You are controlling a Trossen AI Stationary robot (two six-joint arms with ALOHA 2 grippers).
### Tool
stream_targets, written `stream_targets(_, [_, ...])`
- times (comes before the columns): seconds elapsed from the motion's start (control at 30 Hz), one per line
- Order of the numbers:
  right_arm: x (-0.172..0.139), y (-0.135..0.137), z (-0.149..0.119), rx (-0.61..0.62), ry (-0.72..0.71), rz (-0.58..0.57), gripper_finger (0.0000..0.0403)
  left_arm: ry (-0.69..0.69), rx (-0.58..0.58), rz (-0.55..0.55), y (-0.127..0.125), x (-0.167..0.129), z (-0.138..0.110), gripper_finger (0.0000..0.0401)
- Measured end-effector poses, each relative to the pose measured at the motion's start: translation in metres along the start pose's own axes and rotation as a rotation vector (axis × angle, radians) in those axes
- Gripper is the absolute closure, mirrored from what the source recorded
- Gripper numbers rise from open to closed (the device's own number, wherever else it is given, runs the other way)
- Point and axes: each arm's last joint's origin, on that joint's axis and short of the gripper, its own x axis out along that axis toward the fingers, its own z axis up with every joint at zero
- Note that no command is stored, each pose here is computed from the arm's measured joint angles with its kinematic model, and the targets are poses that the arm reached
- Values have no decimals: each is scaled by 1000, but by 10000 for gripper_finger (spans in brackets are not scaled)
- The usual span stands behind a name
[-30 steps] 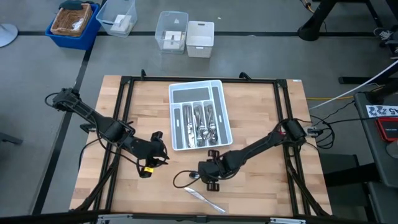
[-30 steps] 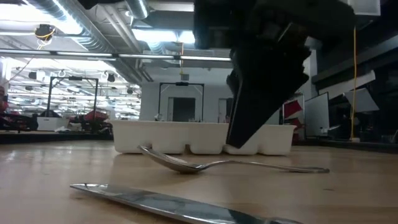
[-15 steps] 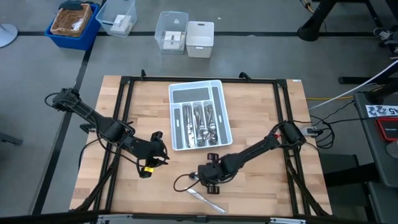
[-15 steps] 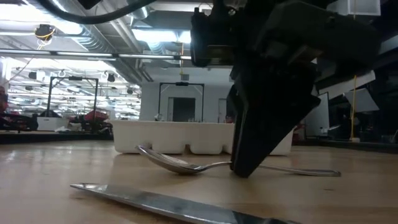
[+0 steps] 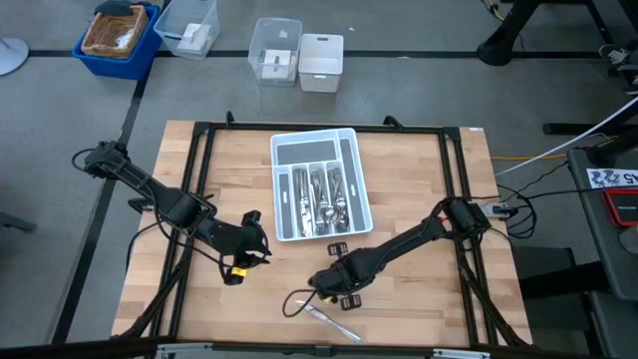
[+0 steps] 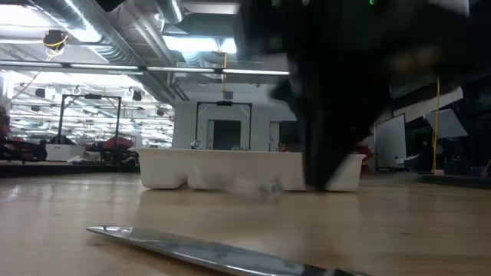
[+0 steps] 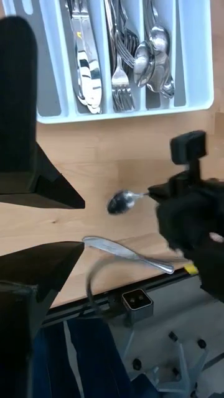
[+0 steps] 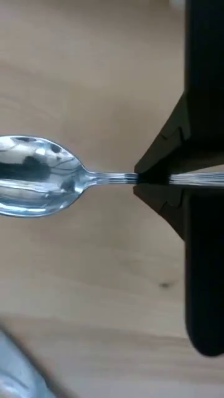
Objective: Sort silverware
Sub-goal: Put the silver spoon into the white cutlery tray
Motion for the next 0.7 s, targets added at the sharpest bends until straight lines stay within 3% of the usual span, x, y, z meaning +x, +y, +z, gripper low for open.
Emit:
stream_targets(0.2, [-38,-13,5,-301,118,-130,395,0,0,0,0,0,0,316])
stream_targets(0.43, [-71,-50,10,-600,267,-368,383,-6,8,13,0,0,0,316])
stream_targets(0.7, [-74,-107,3,-781,486,-400,388,-25,35,62,2,0,1,316])
